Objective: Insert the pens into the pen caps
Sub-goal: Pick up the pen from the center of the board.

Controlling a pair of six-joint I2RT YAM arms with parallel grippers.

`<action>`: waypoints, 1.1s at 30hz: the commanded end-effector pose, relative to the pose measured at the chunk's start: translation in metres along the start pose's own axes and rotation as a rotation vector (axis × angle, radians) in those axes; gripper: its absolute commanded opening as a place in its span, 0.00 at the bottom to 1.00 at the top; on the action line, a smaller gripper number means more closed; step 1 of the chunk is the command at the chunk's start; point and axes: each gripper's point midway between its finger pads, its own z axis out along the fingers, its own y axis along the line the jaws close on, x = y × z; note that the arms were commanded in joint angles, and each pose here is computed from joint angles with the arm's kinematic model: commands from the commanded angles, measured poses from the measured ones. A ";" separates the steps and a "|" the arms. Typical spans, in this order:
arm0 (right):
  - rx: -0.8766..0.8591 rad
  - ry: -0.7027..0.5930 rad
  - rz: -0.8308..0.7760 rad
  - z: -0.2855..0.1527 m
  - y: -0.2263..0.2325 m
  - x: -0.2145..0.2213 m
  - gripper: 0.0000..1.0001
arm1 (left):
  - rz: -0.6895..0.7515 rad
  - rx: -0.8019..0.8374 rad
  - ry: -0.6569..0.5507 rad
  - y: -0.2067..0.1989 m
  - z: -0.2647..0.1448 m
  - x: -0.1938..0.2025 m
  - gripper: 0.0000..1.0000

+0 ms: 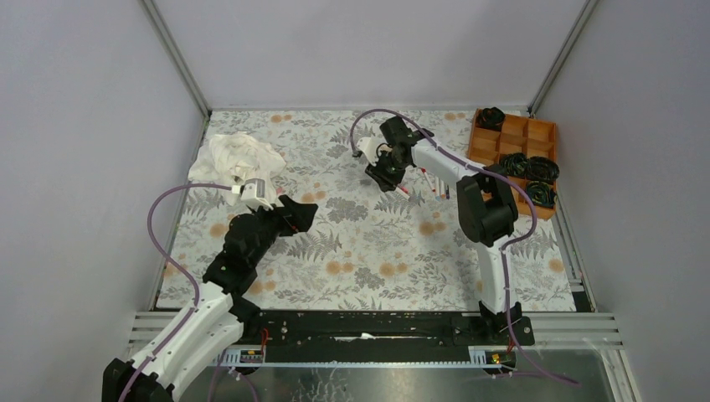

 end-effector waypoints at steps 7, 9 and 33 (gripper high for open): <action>0.240 0.024 0.204 -0.030 -0.033 0.015 0.35 | 0.000 0.013 -0.039 -0.001 0.000 -0.006 0.93; 0.213 0.033 0.234 -0.027 -0.031 0.019 0.32 | -0.002 0.013 -0.037 0.000 0.000 -0.006 0.93; 0.141 0.086 0.293 0.001 -0.028 0.037 0.30 | 0.006 0.010 -0.035 -0.002 0.003 -0.008 0.93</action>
